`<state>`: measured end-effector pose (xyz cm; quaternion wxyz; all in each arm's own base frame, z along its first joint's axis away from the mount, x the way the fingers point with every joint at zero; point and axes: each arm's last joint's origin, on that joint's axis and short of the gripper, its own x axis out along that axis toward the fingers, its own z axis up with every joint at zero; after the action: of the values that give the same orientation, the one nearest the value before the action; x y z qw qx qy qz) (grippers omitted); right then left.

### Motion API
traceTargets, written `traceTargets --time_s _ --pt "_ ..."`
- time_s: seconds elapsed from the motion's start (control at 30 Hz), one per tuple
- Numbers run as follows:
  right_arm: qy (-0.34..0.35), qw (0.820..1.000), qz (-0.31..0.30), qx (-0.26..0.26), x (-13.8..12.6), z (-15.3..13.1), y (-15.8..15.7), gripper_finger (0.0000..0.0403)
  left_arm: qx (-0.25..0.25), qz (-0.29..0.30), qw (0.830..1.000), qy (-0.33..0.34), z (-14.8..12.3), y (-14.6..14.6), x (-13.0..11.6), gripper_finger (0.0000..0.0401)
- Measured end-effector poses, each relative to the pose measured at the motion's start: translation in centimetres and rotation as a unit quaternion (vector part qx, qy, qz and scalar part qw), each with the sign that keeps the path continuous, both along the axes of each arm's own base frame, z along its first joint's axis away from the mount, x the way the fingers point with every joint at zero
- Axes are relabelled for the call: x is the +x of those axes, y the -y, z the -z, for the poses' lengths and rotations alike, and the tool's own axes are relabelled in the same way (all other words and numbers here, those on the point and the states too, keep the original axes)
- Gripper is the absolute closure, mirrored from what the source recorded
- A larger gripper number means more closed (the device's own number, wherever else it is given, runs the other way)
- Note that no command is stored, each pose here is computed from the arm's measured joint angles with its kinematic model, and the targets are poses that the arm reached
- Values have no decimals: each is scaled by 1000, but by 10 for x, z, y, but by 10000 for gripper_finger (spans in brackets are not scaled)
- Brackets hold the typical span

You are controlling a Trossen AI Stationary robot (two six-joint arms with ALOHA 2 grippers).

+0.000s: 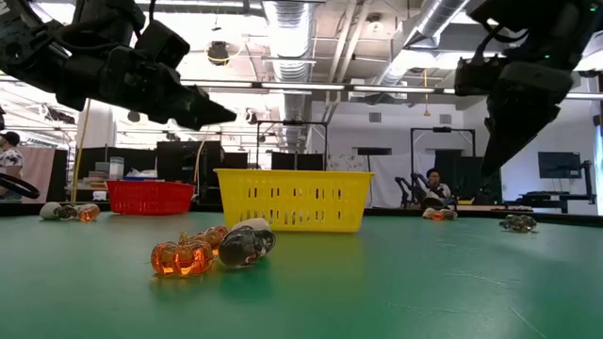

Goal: Sort Halloween decoration
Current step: Put the orange pumpkin toy into the red bin

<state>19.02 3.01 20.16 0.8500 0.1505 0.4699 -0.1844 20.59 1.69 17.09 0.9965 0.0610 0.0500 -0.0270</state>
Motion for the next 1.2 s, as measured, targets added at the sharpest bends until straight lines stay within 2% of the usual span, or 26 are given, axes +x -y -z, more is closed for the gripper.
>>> traceTargets --time_s 0.1,0.17,0.3,0.37,0.47,0.6,0.7,0.8,0.93,1.07,1.2 --pt "0 1000 5 13 15 -2 1 247 -2 -2 1000 4 -2 0 -1 213" --pt "12 1000 -8 12 28 -5 0 247 -20 2 1000 7 -3 1 -1 213" --pt "88 993 -77 -19 61 -19 -10 238 -69 56 996 -24 2 9 -1 213" --pt "110 987 -109 -37 75 -23 -16 232 -84 81 992 -39 4 14 -2 213" --pt "123 982 -132 -51 90 -31 -22 225 -107 86 988 -69 8 20 -4 213" --pt "114 978 -155 -80 105 -32 -28 223 -142 56 979 -133 1 24 -8 213" --pt "109 970 -187 -111 115 -32 -29 223 -138 -26 969 -203 -13 25 -13 213" --pt "108 960 -216 -145 123 -35 -24 223 -124 -138 941 -282 -25 25 -24 213" --pt "114 947 -237 -186 131 -38 -11 223 -145 -238 885 -373 -33 22 -38 213" --pt "112 944 -230 -206 133 -39 5 223 -161 -251 853 -427 -24 23 -41 213" --pt "100 953 -205 -197 133 -38 19 223 -135 -239 841 -467 -14 24 -36 213"
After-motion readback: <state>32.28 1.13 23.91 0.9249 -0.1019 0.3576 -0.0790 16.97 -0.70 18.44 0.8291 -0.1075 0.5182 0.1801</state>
